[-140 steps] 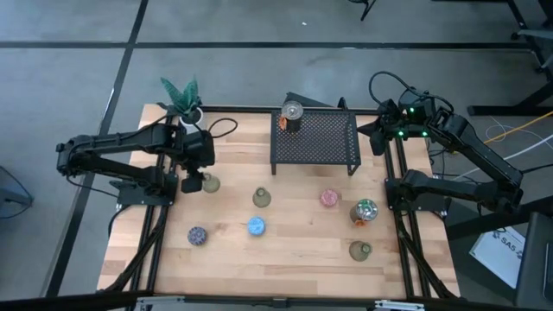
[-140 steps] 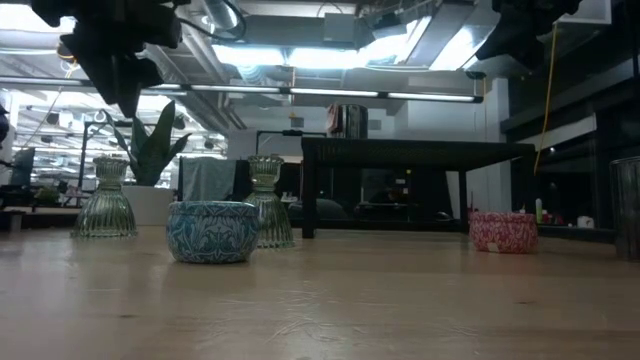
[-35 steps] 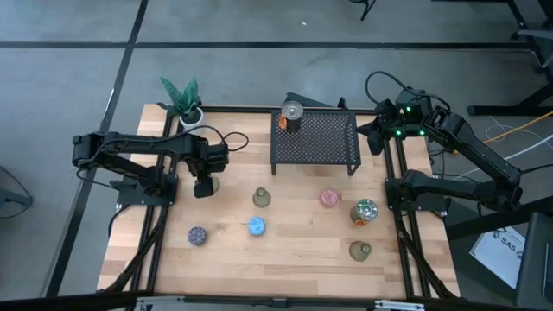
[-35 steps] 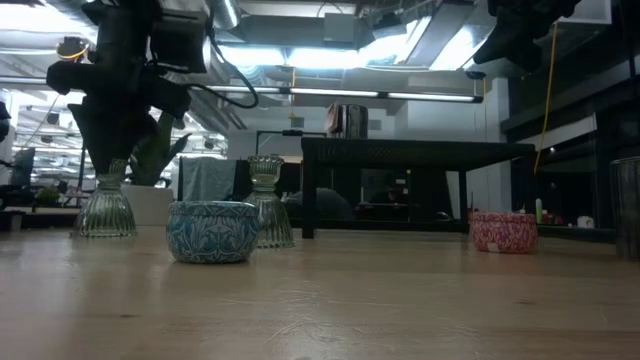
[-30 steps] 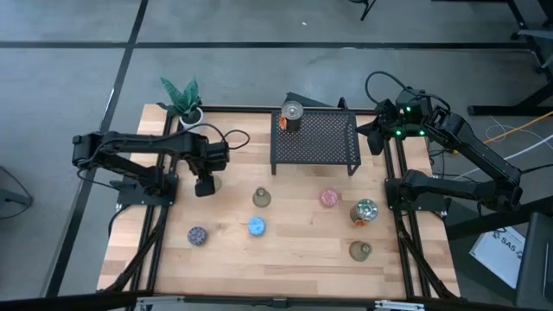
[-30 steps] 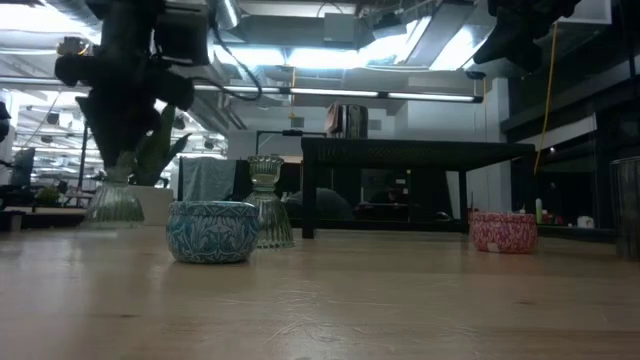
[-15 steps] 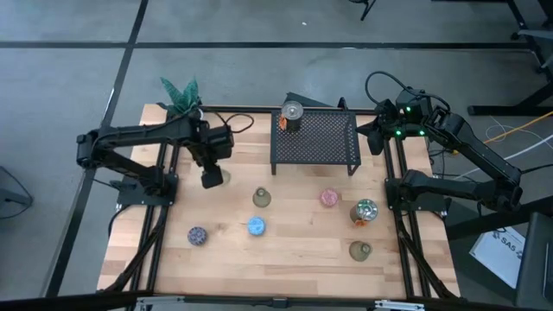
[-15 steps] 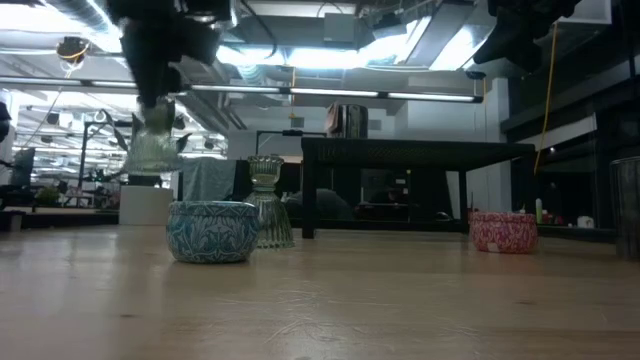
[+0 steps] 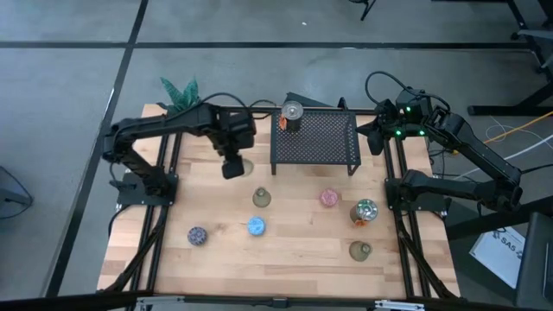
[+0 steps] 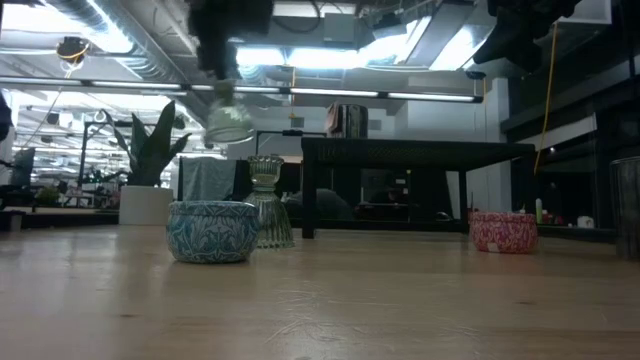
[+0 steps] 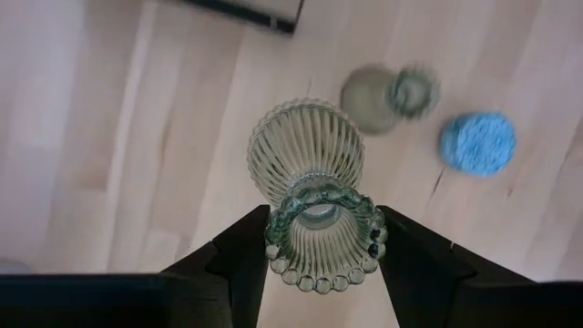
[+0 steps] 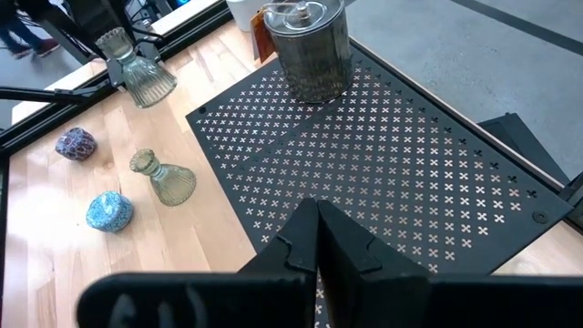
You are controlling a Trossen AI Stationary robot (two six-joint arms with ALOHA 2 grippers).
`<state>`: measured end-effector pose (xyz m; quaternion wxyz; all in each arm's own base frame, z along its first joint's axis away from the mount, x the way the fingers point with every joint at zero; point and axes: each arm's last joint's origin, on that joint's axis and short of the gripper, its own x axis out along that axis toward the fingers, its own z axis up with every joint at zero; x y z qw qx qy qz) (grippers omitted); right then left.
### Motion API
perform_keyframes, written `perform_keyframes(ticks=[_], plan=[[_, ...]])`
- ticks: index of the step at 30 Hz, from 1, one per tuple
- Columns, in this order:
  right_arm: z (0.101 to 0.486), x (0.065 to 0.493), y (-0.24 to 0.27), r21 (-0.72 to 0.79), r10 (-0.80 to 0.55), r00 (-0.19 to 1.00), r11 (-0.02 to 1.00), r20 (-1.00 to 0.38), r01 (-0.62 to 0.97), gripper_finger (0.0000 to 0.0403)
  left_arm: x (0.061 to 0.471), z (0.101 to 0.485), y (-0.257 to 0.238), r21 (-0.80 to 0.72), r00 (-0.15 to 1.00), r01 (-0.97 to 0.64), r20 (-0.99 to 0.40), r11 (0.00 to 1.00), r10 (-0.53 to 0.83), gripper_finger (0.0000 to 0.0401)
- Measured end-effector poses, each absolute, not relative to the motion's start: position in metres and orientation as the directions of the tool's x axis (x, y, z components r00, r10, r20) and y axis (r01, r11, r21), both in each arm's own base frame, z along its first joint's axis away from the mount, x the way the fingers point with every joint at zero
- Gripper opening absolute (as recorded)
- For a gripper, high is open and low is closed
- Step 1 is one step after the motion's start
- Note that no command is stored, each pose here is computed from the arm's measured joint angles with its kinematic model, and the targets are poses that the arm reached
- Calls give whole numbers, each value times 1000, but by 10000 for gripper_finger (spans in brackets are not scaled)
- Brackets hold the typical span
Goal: Pick & Place candle stick holders
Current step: Put the left green vase candle holder on the shelf
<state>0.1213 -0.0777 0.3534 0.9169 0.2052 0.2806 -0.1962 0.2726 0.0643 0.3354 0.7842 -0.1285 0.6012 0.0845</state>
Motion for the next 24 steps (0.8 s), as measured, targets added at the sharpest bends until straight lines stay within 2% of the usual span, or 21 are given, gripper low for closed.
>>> perform_keyframes(ticks=[13, 24], plan=[[353, 121, -78, 266, -245, 765, 839, -595, 475, 7, 305, 373, 79, -26, 350, -212, -935, 977, 51, 175], [353, 121, -78, 266, -245, 765, 839, -595, 475, 7, 331, 374, 101, 17, 377, -195, -922, 981, 91, 175]])
